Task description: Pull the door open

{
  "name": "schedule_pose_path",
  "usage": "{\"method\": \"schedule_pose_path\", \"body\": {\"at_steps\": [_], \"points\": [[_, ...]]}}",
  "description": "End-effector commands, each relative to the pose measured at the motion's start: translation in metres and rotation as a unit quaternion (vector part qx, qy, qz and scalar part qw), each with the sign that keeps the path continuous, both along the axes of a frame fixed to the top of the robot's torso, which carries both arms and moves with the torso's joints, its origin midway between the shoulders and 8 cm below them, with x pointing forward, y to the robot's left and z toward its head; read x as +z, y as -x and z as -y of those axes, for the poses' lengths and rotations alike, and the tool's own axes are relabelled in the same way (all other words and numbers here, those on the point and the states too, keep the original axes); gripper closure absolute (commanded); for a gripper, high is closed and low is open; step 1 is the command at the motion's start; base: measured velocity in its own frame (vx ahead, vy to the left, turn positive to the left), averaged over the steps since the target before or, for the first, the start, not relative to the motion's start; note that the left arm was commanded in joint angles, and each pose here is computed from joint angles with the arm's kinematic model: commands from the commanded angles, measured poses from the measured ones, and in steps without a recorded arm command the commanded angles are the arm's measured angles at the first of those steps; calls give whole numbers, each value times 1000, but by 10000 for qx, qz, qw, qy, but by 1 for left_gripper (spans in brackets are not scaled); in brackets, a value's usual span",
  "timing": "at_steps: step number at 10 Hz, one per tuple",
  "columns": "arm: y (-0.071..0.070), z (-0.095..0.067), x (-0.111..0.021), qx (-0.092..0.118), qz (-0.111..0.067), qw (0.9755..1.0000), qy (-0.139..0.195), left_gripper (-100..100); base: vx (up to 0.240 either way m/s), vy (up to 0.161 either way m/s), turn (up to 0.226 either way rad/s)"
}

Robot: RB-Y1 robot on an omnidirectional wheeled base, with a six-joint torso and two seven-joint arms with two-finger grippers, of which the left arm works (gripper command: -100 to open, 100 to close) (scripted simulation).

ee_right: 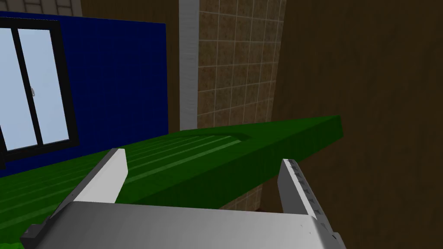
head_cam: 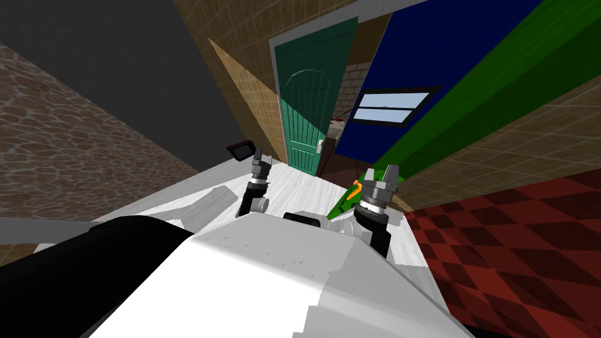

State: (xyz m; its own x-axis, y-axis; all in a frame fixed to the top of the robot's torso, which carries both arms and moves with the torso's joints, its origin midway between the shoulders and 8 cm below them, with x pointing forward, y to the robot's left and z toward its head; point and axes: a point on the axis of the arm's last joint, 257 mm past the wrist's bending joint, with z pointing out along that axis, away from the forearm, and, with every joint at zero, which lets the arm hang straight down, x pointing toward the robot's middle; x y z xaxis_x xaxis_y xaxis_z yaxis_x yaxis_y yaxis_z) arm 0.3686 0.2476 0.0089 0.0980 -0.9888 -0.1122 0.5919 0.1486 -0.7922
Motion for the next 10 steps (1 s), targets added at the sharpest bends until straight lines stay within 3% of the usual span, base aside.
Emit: {"method": "schedule_pose_path", "body": {"at_steps": [1, 2, 5, 10], "points": [[-8, 10, -8, -167, -59, 9998, 88, -100, 62, 107, 133], [-8, 10, -8, -167, -59, 9998, 88, -100, 153, 34, 87], [-22, 29, -21, -455, -167, 9986, 232, -100, 180, -4, 109], [-44, 68, -45, -1004, -393, 9931, 463, -100, 170, 47, 140]]}}
